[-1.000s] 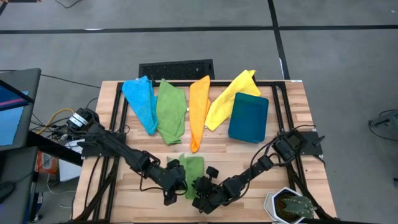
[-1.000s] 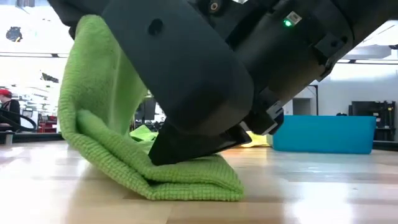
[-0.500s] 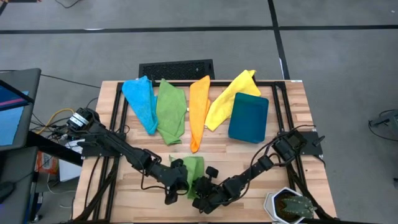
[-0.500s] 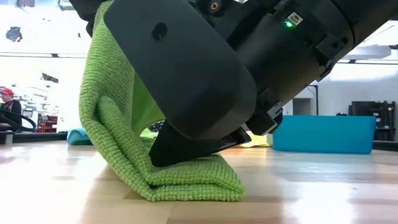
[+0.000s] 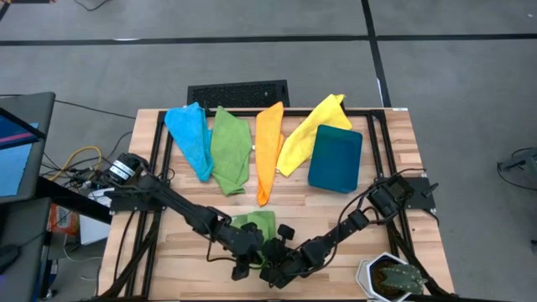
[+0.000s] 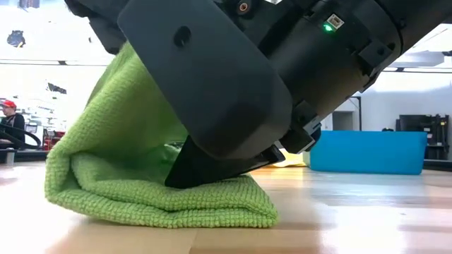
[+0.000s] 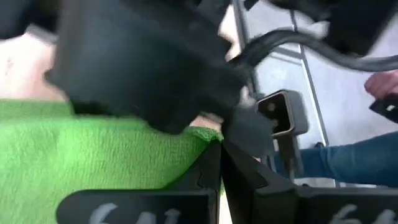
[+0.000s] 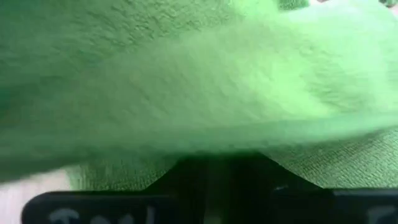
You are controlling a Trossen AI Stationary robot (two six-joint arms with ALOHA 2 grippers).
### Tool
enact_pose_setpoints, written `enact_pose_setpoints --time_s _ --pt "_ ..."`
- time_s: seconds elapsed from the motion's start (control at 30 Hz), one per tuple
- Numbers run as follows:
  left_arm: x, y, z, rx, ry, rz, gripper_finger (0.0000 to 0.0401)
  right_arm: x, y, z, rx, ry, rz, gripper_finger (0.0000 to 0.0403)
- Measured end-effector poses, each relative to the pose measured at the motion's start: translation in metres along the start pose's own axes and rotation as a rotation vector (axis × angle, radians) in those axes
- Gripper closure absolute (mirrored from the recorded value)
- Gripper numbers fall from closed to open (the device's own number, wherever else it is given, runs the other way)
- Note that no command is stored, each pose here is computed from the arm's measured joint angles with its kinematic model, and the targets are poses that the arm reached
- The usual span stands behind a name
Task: Fold microfiber towels
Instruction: Fold the bottom green microfiber cloth
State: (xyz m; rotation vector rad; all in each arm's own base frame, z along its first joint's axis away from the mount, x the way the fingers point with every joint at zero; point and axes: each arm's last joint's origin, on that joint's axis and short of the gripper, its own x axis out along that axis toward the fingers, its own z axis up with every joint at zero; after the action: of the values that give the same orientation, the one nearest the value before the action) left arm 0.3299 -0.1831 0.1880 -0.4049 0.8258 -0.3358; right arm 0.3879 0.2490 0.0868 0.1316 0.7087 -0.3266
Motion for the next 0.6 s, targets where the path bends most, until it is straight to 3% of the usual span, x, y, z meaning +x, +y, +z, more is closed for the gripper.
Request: enact_pose_setpoints --time_s 0.27,0.6 --pt "0.002 0.0 0.002 -0.005 -0.039 0.017 0.0401 0.001 0.0 0.001 0.001 0.0 0.0 0.0305" --pt "0.019 0.007 -0.008 -0.038 0.013 0.022 0.0401 0.001 0.002 0.001 -0.015 -0.01 0.017 0.0305"
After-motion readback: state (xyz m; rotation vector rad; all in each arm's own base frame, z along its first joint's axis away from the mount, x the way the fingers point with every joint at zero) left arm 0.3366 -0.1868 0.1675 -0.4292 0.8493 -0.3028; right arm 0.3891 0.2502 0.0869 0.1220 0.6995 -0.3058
